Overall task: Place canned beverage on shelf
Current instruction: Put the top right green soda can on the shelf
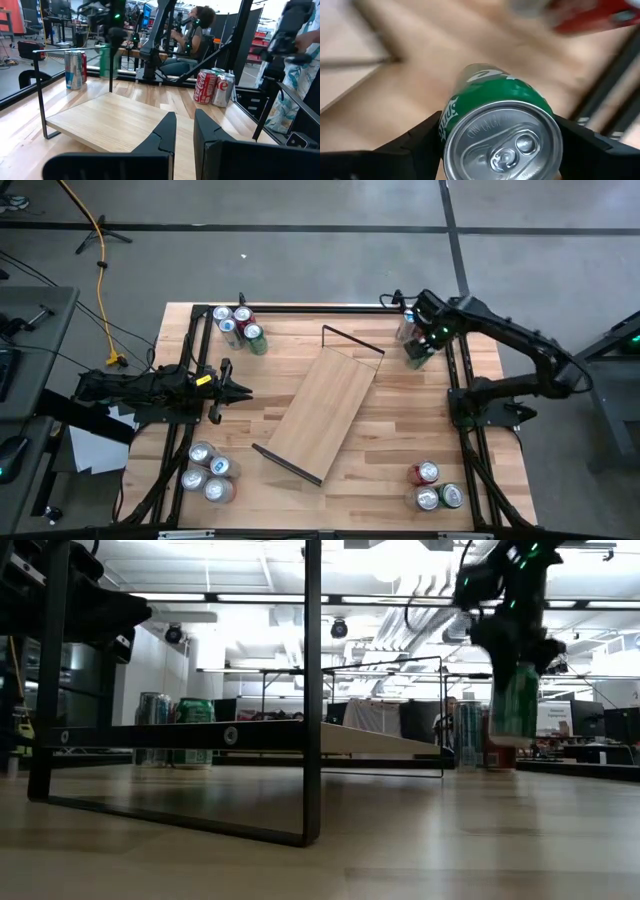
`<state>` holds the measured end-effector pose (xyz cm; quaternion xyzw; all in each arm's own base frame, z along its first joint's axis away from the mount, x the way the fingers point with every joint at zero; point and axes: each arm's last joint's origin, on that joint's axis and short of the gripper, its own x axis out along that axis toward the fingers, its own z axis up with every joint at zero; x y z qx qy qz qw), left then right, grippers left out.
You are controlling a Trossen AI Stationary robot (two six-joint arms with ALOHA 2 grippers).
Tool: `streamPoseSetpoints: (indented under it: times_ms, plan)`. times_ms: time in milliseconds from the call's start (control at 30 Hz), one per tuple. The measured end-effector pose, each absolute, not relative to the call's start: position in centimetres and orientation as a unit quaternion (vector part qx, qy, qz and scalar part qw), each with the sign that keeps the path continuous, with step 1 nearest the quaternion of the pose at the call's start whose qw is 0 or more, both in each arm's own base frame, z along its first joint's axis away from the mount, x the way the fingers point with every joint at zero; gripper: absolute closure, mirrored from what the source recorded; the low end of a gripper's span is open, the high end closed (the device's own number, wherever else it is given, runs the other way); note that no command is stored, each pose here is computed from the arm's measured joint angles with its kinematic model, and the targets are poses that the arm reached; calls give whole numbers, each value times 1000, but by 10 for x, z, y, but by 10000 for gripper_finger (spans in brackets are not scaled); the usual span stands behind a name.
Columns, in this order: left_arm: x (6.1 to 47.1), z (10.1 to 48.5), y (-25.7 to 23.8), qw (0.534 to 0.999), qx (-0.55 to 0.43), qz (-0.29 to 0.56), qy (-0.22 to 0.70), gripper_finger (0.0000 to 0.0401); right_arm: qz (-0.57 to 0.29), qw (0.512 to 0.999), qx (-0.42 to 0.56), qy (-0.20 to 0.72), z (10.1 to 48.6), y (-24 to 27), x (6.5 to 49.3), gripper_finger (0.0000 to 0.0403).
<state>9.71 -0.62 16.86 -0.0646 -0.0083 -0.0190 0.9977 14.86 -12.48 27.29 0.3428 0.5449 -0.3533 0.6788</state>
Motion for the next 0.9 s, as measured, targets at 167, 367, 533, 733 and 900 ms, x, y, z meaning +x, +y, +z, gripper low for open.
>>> streamPoseSetpoints:
  times_ms: [167,367,533,733,900]
  plan:
    - [97,168,-6,998,-64,-19,-8,401,-241,726,370,527,291,-84,150,115]
    - [97,168,-6,998,-64,-19,-8,401,-140,744,362,543,302,-42,165,115]
    - [97,169,-6,998,-65,-19,-8,401,-59,793,290,533,324,-16,195,115]
    - [97,169,-6,998,-65,-19,-8,401,-29,853,119,507,358,-3,239,115]
    - [97,168,-6,998,-65,-19,-8,401,-13,845,-20,533,358,-6,281,115]
